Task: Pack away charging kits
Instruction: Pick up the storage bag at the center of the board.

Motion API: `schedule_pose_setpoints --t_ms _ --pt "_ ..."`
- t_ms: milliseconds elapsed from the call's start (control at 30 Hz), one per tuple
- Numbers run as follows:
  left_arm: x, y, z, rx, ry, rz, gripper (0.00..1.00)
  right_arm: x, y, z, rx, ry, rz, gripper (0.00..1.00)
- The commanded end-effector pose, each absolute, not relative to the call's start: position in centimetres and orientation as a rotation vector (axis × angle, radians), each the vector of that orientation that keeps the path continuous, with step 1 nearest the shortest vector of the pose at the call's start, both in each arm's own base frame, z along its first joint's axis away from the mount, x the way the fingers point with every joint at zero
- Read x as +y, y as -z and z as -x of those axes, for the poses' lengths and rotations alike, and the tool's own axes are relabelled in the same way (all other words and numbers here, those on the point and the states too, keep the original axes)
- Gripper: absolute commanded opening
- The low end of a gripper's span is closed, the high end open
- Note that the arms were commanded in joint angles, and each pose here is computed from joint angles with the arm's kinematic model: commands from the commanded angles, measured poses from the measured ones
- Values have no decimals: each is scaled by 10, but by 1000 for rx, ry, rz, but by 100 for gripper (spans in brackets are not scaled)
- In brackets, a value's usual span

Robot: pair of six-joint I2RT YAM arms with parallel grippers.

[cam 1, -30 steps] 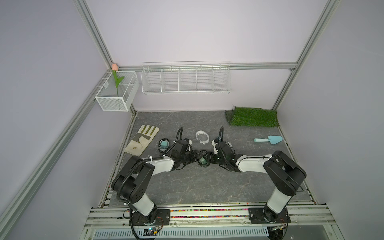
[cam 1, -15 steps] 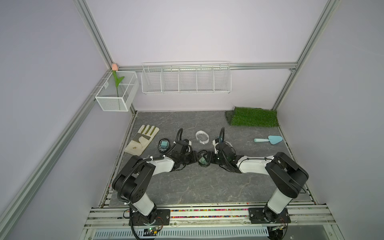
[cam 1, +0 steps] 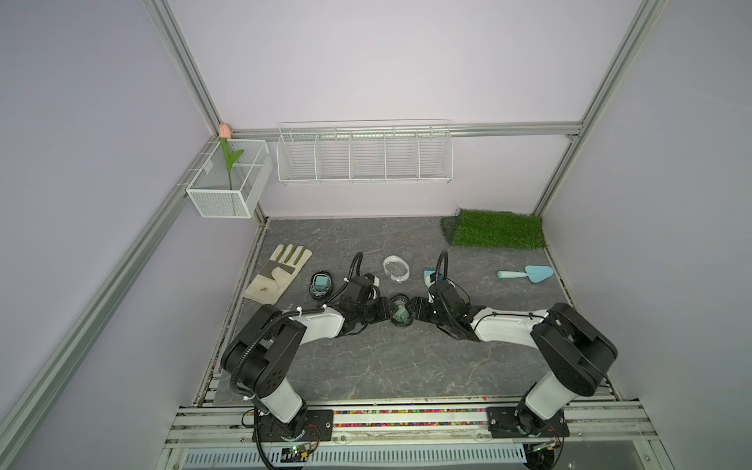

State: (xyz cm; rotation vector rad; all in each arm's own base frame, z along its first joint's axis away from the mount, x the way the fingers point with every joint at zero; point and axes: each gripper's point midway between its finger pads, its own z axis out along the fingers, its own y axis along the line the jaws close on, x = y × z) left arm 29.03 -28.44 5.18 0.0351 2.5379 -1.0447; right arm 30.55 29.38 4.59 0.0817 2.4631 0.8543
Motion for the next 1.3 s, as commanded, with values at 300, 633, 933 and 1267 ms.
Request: schedule_pose_setpoints --t_ms 300,633,933,1267 --pt "-297 -47 -297 2547 1030 -55 38 314 -32 -307 2395 -1140 -242 52" --pt "-298 -50 -298 2535 1039 -56 41 309 -26 -306 2385 -1131 -274 25" --pt "-299 -68 -299 2475 1080 -56 69 304 -51 -309 2315 -1109 -215 14" --pt "-295 -109 -299 2345 1184 -54 74 294 -86 -310 2236 -1040 -134 9"
